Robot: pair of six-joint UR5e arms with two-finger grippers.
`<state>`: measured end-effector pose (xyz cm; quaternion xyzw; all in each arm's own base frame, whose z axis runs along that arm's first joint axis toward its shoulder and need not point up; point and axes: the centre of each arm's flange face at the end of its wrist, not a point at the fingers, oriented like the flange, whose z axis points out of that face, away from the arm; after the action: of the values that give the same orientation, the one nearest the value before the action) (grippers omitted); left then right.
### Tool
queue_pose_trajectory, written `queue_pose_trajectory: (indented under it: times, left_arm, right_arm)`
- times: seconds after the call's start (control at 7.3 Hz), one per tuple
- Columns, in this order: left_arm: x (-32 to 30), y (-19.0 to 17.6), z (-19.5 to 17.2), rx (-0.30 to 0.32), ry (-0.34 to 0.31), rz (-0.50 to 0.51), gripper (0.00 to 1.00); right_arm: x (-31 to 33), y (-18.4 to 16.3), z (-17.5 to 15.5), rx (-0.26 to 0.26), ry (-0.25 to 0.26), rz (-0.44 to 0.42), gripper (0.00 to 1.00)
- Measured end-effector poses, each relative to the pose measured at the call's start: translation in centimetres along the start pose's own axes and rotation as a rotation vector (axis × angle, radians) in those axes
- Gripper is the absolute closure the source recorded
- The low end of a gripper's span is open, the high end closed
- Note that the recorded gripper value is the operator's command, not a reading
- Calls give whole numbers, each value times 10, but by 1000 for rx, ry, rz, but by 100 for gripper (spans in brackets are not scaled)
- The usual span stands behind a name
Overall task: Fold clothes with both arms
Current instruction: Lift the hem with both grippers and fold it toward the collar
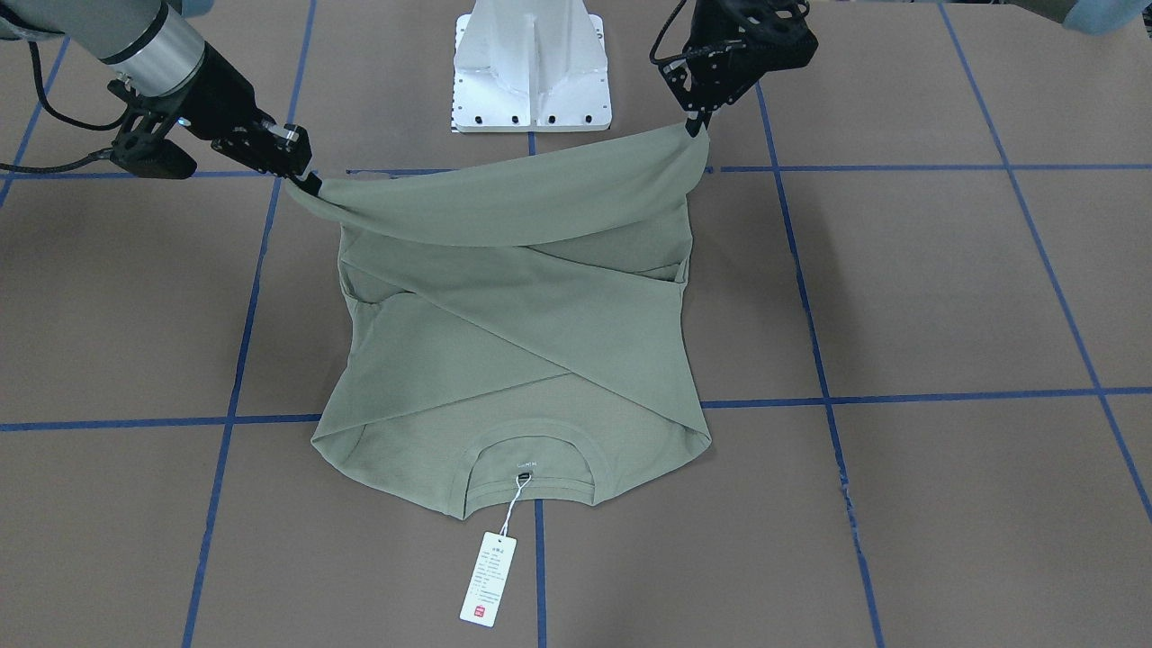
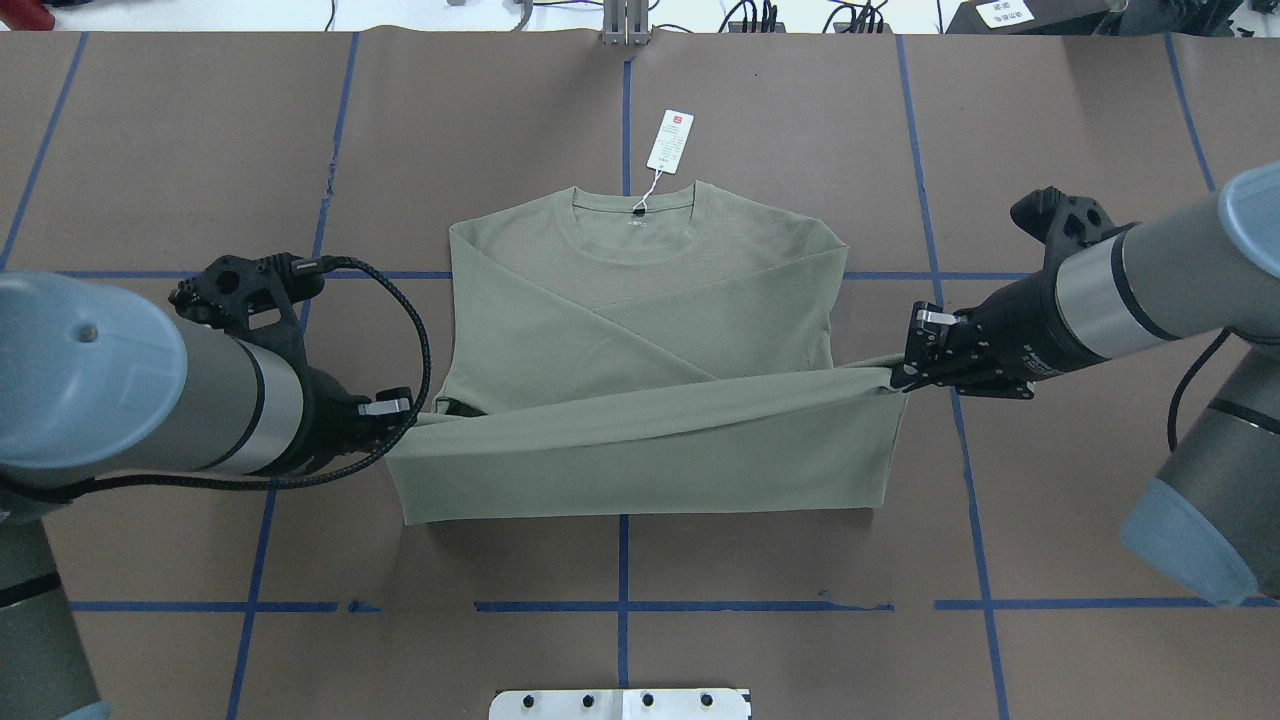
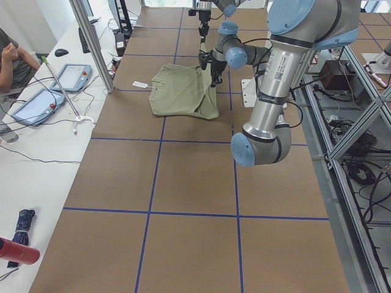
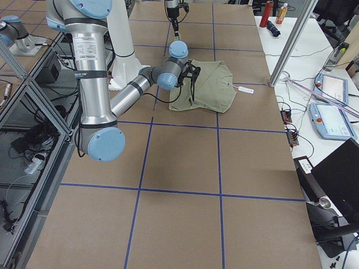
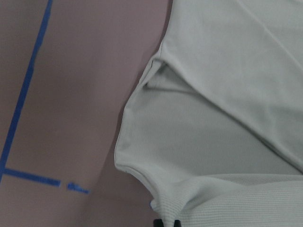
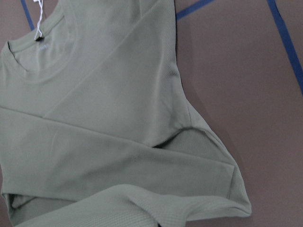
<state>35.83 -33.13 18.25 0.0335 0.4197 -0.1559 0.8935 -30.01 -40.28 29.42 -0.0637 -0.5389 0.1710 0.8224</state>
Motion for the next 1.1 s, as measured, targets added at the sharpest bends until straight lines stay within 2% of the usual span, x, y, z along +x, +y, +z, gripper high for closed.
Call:
queue_pose_trajectory:
  times: [0.41,0.69,1.1]
  left_arm:
    - [25,-81,42,96,-15,-13,100]
    - [25,-120,86,129,-10,-20,100]
    - [26,-168,155,172,8,-35,100]
  right_arm:
    - [-40,-52,35,108,11,13,100]
    - [-55,-86,66,179,50,26,100]
    - [-78,-134,100,238,106,30,100]
